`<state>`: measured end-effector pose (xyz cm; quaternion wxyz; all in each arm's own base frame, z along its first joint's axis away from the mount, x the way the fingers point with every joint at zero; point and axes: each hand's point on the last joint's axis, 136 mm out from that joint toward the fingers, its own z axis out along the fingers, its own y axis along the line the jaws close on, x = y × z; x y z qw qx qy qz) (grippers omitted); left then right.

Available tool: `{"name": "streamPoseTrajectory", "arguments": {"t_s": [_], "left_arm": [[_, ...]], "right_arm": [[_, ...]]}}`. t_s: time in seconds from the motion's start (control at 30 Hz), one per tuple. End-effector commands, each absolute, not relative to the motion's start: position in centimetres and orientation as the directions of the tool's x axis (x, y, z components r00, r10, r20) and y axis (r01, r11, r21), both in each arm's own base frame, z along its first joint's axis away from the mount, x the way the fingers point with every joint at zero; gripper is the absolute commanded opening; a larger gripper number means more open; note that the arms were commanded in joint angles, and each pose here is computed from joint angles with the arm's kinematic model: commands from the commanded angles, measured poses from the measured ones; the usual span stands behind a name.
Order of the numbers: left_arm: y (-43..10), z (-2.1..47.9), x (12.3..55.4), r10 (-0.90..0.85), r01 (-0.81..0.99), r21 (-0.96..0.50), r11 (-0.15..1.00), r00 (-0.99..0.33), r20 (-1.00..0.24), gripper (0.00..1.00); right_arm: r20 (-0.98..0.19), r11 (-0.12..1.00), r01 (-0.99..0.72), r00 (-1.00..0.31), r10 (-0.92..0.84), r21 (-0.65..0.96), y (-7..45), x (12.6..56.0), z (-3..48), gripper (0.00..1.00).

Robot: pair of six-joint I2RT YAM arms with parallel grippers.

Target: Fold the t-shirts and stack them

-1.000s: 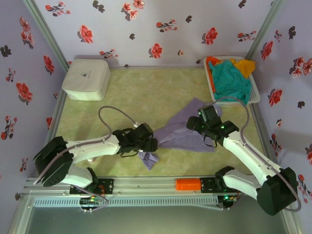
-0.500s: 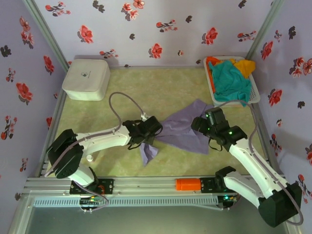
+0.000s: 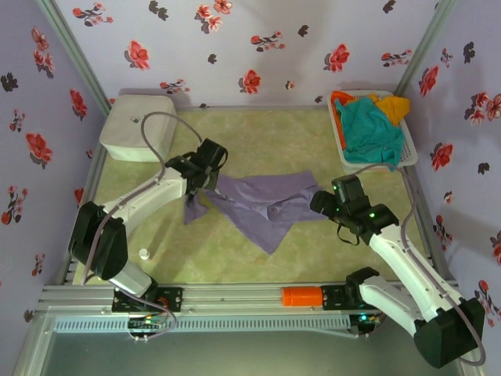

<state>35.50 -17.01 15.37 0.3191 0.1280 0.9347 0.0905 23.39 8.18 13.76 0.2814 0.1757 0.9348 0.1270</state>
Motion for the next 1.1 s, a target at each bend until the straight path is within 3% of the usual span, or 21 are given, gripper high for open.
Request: {"name": "streamPoseTrajectory", "arguments": {"t_s": [0.0,0.23,0.4,0.67,0.93,1.07], "left_arm": [[-17.9,16.4,36.0,0.307,0.211,0.234,0.949,-0.781,-0.544,0.60],[-23.5,15.2,31.4,-0.014,0.119,-0.238,0.964,-0.871,-0.492,0.64],[-28.6,13.9,28.2,-0.069,0.128,-0.369,0.921,-0.876,-0.478,0.65],[-33.9,10.3,26.7,-0.089,0.121,-0.429,0.895,-0.895,-0.437,0.65],[-33.9,8.3,27.1,-0.071,0.102,-0.352,0.930,-0.892,-0.445,0.63],[-34.5,7.7,27.7,-0.071,0.107,-0.352,0.930,-0.887,-0.456,0.56]], "right_arm": [[-0.481,0.915,0.256,-0.788,0.385,0.312,7.7,23.0,14.2,0.85],[-0.480,0.911,0.262,-0.784,0.393,0.317,7.6,23.2,13.6,0.85],[-0.475,0.910,0.258,-0.787,0.393,0.325,8.0,23.9,13.6,0.85],[-0.464,0.909,0.255,-0.795,0.391,0.330,8.5,24.4,13.4,0.84],[-0.469,0.910,0.266,-0.790,0.395,0.320,7.9,24.0,13.1,0.85],[-0.467,0.910,0.266,-0.791,0.394,0.318,7.9,23.9,13.0,0.85]]}}
